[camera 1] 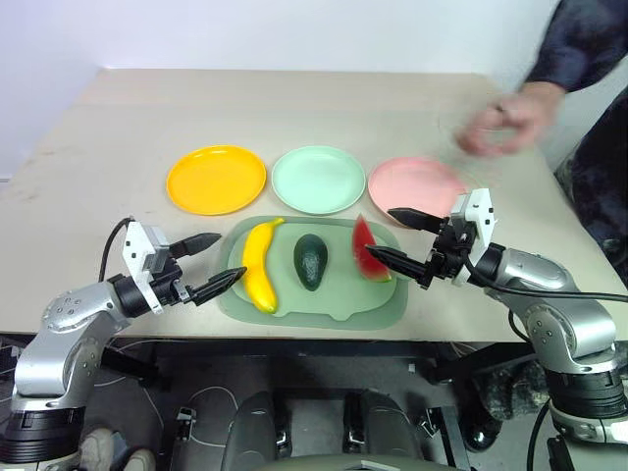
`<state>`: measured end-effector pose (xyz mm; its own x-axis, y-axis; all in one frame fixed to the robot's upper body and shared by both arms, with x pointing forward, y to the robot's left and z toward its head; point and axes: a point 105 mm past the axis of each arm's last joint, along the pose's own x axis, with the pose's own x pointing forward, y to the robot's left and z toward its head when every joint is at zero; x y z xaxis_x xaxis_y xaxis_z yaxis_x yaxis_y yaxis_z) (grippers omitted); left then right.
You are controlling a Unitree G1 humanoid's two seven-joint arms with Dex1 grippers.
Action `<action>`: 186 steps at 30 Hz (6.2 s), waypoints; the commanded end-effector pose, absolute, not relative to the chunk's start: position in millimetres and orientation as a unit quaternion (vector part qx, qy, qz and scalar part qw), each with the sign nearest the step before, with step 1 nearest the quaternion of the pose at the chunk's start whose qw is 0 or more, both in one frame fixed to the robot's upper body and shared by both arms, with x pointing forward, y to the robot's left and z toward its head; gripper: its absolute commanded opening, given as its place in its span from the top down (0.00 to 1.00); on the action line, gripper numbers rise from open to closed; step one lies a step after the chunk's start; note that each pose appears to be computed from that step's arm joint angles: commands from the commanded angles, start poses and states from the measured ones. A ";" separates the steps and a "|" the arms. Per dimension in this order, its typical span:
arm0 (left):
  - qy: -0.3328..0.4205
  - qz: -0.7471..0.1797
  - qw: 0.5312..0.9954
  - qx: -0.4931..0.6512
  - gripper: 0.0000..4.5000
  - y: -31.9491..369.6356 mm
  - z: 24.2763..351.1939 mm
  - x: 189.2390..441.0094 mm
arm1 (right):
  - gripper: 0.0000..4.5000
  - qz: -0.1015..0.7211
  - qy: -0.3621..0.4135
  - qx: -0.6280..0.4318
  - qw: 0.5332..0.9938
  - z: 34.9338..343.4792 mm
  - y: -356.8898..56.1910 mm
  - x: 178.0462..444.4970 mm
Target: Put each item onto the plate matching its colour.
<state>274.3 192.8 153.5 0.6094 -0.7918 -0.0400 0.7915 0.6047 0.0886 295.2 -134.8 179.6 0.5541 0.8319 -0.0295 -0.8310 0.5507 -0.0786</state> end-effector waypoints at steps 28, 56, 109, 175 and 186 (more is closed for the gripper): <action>-0.031 -0.449 0.892 0.047 0.01 174.0 161.4 284.3 | 0.00 0.450 0.078 -0.032 0.889 206.6 -135.6 292.0; -0.045 -0.463 0.883 0.058 0.01 163.1 157.1 296.3 | 0.00 0.360 0.239 -0.044 0.901 201.9 -130.8 319.6; -0.058 -0.455 0.887 0.059 0.00 163.1 163.7 304.2 | 0.45 0.205 0.254 -0.097 0.940 222.0 -134.4 404.5; -0.044 -0.448 0.891 0.067 0.00 176.9 164.1 294.0 | 0.00 0.431 0.361 0.133 0.816 165.0 -20.7 324.0; -0.043 -0.443 0.893 0.064 0.00 177.9 165.6 293.5 | 0.00 0.399 0.412 0.071 0.816 139.1 -6.5 323.1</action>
